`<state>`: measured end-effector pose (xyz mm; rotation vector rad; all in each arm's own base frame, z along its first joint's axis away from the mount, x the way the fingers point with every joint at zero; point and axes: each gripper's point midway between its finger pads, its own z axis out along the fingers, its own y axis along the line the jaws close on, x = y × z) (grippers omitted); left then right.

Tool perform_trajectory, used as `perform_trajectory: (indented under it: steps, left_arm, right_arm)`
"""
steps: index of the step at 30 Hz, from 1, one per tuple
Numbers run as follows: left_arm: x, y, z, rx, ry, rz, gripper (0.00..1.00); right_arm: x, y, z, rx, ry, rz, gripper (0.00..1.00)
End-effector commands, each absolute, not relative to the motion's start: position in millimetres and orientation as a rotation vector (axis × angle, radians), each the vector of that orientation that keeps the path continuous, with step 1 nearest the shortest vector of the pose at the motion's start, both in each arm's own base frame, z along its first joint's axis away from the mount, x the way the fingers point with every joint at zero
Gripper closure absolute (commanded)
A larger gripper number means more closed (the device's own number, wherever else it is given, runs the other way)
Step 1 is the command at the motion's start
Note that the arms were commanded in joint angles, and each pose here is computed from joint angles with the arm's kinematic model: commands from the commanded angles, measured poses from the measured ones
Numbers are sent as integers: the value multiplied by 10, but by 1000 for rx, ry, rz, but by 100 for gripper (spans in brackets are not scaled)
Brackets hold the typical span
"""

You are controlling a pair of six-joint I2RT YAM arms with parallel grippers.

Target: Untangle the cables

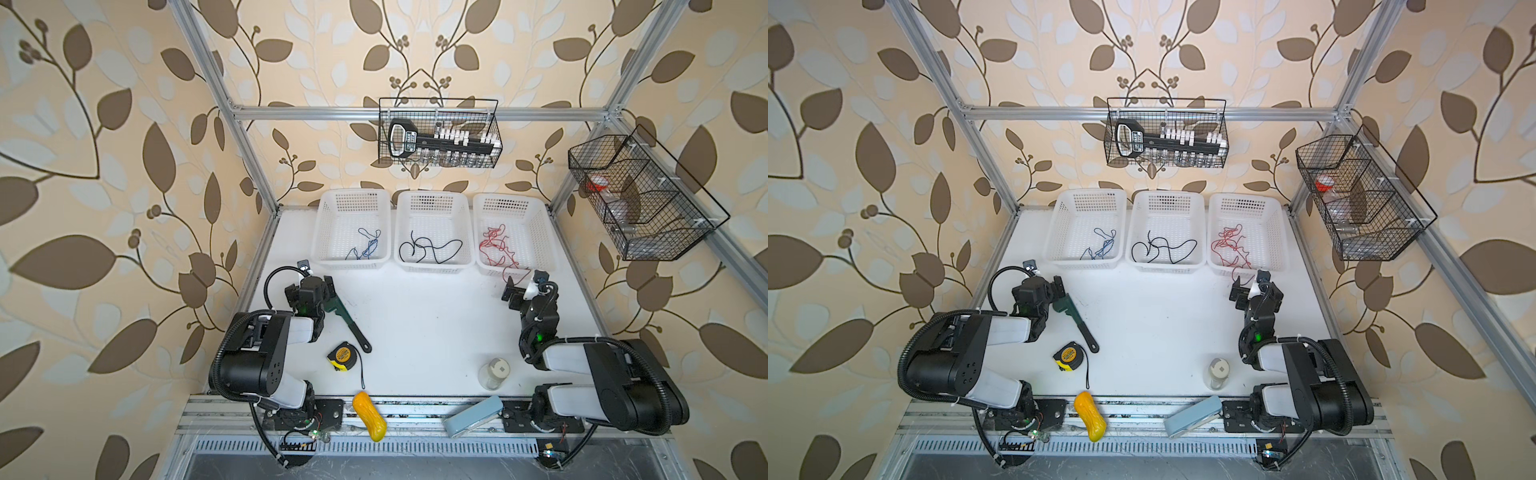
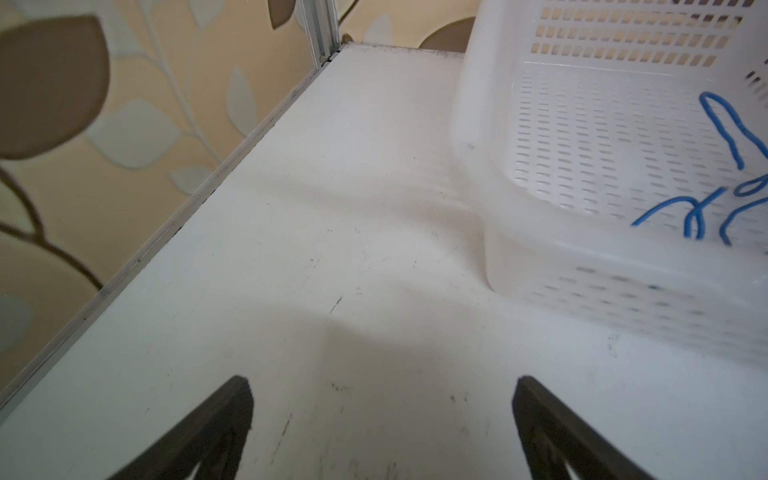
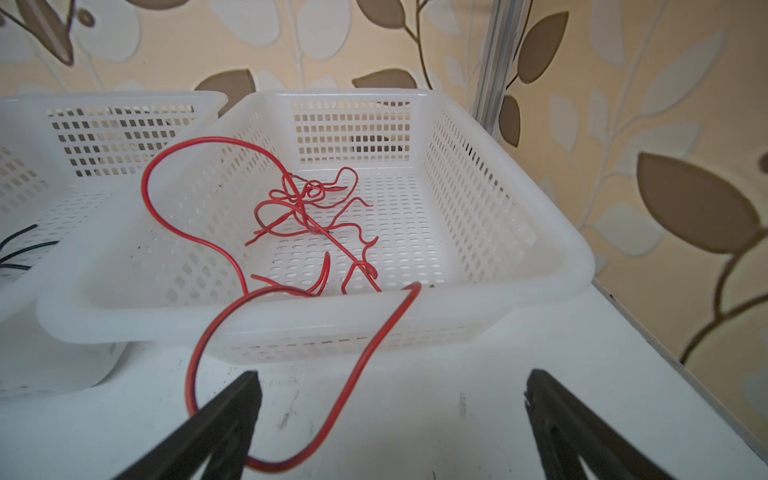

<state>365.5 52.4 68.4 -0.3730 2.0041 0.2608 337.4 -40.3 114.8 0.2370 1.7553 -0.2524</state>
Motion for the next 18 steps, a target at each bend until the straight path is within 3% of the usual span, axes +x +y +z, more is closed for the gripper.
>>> perform_trajectory:
  steps: [1,6,18]
  left_arm:
    - [3732,549,809,-383,1960,256,1]
    - [3733,549,807,-383,1961,256,1]
    - [3728,550,811,-383,1959,256,1]
  right_arm:
    - [3403,-392,1239,239,1719,-231,0]
    - [3496,-95,1237,52,1740,-131,0]
    - [3475,-243,1214,127,1748,-153,0]
